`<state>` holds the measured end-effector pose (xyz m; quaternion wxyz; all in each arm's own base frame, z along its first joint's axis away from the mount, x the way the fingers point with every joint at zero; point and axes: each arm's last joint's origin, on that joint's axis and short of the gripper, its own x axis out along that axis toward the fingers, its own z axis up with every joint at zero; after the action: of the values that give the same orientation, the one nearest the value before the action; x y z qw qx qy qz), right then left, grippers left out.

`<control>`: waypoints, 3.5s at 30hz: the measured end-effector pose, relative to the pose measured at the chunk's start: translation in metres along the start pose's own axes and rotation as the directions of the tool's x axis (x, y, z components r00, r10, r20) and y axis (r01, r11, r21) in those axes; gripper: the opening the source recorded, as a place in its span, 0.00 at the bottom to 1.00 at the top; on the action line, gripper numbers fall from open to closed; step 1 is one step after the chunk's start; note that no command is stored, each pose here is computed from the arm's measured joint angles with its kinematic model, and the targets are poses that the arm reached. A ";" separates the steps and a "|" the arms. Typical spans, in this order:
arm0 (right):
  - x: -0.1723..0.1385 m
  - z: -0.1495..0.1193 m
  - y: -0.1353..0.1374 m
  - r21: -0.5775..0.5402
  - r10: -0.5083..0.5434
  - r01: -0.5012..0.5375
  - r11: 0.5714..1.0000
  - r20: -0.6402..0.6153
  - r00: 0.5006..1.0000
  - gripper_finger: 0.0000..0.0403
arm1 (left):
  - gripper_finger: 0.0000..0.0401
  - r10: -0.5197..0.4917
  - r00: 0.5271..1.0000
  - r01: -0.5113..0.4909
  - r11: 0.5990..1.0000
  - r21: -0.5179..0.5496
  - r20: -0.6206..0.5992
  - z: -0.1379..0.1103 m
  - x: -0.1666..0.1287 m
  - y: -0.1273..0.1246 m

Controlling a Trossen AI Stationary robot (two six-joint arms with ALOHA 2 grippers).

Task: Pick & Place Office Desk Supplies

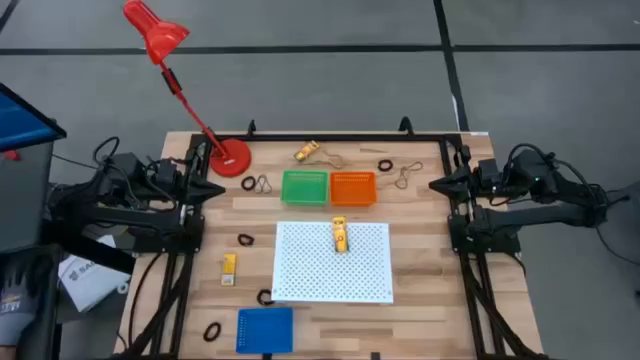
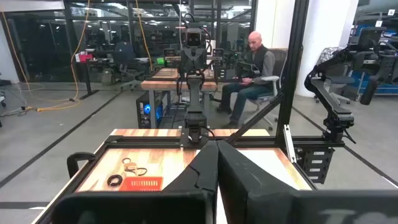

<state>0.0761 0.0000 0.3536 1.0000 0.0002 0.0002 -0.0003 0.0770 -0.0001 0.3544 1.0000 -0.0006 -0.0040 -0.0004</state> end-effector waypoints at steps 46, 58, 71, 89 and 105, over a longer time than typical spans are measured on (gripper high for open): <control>0.000 0.000 0.000 0.000 0.000 0.000 1.000 0.000 1.000 0.04 | 0.00 0.000 1.000 0.000 1.000 0.000 0.000 0.000 0.000 0.000; 0.003 -0.004 0.000 0.068 0.000 0.000 0.998 0.006 1.000 0.04 | 0.00 -0.004 0.999 0.007 0.996 -0.084 0.033 0.003 0.002 0.000; 0.005 0.014 0.000 0.352 -0.001 -0.067 0.933 0.189 0.982 0.04 | 0.00 0.000 0.997 0.024 0.957 -0.289 0.082 0.009 0.008 0.000; 0.028 0.001 0.005 0.473 0.156 -0.151 0.868 0.029 0.987 0.04 | 0.00 0.030 0.998 -0.029 0.999 -0.023 0.047 0.005 0.070 0.001; 0.082 -0.009 0.002 0.532 0.222 -0.075 0.843 -0.218 0.950 0.04 | 0.00 0.490 0.870 -0.488 0.845 0.221 0.046 0.002 0.086 0.014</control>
<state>0.1578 0.0023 0.3443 0.9502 0.2692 0.1367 0.0777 0.1629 0.0141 0.3570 0.9606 0.1117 0.0022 0.2547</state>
